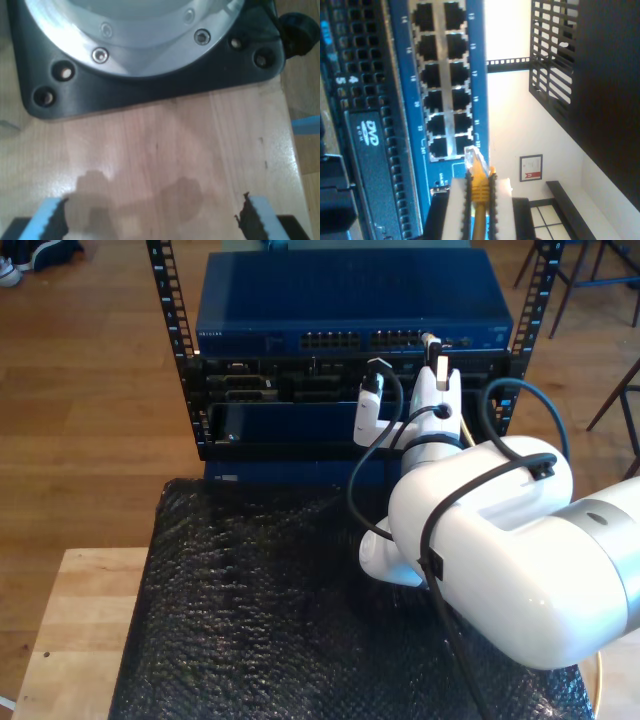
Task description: Grab the cable and plug it in
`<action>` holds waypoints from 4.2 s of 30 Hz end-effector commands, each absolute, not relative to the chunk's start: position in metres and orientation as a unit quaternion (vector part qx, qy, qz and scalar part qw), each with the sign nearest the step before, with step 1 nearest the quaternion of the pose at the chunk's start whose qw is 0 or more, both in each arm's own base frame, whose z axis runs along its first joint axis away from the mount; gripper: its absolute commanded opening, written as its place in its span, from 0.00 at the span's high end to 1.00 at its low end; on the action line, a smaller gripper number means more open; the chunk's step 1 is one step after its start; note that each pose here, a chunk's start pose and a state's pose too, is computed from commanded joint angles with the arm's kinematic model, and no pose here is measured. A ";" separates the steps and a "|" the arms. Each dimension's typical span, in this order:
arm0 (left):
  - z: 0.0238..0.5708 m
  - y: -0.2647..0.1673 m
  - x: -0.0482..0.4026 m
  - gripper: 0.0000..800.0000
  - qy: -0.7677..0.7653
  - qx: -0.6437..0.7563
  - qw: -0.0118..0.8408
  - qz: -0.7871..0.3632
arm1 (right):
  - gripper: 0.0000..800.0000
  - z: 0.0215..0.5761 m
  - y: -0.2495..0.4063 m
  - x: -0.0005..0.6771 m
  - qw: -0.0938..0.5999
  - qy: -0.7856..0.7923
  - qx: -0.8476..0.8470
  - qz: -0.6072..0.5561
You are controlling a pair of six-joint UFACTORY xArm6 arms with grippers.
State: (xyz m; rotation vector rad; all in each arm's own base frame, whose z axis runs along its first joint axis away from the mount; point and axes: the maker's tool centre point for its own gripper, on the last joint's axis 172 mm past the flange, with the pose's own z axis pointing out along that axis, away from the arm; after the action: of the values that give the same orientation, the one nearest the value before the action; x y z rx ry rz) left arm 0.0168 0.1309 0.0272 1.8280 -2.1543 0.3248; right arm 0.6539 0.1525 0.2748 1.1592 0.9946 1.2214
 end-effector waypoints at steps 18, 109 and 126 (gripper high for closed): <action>0.027 0.131 0.017 0.00 -0.749 0.636 0.148 0.113 | 1.00 0.274 0.158 0.655 0.557 0.426 0.491 0.516; 0.027 0.131 0.017 0.00 -0.749 0.636 0.148 0.113 | 1.00 0.270 0.155 0.659 0.568 0.415 0.501 0.504; 0.027 0.131 0.017 0.00 -0.749 0.636 0.148 0.113 | 1.00 0.265 0.155 0.663 0.564 0.418 0.506 0.502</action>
State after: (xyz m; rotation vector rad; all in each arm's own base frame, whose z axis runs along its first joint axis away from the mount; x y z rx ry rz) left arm 0.0168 0.1309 0.0272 1.8280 -2.1543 0.3248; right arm 0.6626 0.1548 0.2651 1.1894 0.9827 1.1801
